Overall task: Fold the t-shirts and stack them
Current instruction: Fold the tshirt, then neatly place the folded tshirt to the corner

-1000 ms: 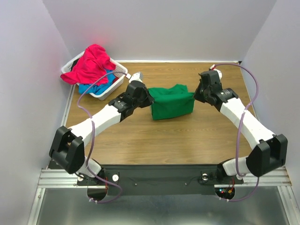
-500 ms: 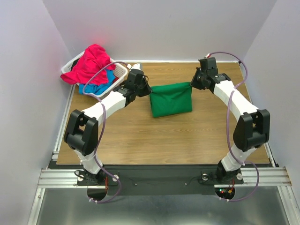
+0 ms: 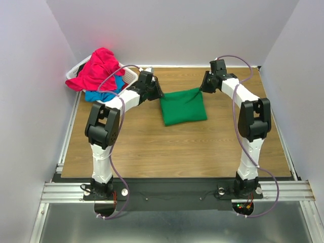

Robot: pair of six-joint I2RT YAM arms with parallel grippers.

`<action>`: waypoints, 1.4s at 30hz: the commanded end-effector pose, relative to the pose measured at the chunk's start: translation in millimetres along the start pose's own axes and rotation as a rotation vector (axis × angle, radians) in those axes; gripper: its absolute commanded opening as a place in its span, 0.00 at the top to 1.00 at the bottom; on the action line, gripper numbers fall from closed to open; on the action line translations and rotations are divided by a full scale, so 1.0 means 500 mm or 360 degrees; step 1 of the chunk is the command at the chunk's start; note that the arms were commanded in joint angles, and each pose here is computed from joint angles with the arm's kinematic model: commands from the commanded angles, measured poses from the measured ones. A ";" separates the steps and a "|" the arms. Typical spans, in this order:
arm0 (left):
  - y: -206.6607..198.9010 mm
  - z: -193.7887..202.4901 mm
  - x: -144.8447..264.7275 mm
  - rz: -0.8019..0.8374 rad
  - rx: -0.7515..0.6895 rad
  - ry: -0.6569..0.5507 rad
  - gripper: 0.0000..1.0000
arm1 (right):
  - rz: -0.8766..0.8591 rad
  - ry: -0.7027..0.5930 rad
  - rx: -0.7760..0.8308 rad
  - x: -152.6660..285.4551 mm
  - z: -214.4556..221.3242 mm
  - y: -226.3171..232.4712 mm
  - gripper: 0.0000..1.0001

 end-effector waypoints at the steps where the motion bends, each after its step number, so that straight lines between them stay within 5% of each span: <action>1: -0.039 -0.090 0.017 0.0137 -0.0096 -0.0144 0.03 | -0.0128 -0.0077 0.0028 -0.002 -0.054 0.033 0.52; 2: -0.040 -0.096 0.020 0.0139 -0.0105 -0.0147 0.01 | -0.0135 -0.0083 0.0029 0.004 -0.057 0.036 0.32; 7: -0.062 -0.125 0.072 0.0172 -0.0134 -0.0215 0.02 | -0.0167 -0.0078 0.0094 0.045 -0.047 0.034 0.11; 12: -0.072 -0.083 0.150 0.0182 -0.0126 -0.0204 0.02 | -0.0179 0.0033 0.0167 0.064 0.010 0.005 0.10; 23: 0.032 0.173 0.276 0.0013 0.0027 -0.0051 0.01 | -0.0171 0.0214 0.0301 0.000 0.082 -0.036 0.11; 31: 0.073 0.238 0.346 -0.0048 0.0089 -0.0082 0.01 | -0.0077 0.0205 0.0206 -0.070 0.084 -0.054 0.31; 36: 0.093 0.261 0.350 -0.0096 0.0099 -0.0063 0.02 | -0.0117 0.0278 0.0182 -0.088 0.109 -0.056 0.71; 42: 0.110 0.293 0.342 -0.0131 0.0102 0.0005 0.02 | 0.0027 0.0190 0.0169 -0.076 0.092 -0.092 0.94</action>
Point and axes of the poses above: each gripper's point midway between its finger pads, its own x axis back along the fingers, its own y axis along the line the jaws close on, z = x × y, the point moved 1 cm from there along x, back along the fingers, and after that the axes turned 9 degrees about -x, right-handed, at the moved point
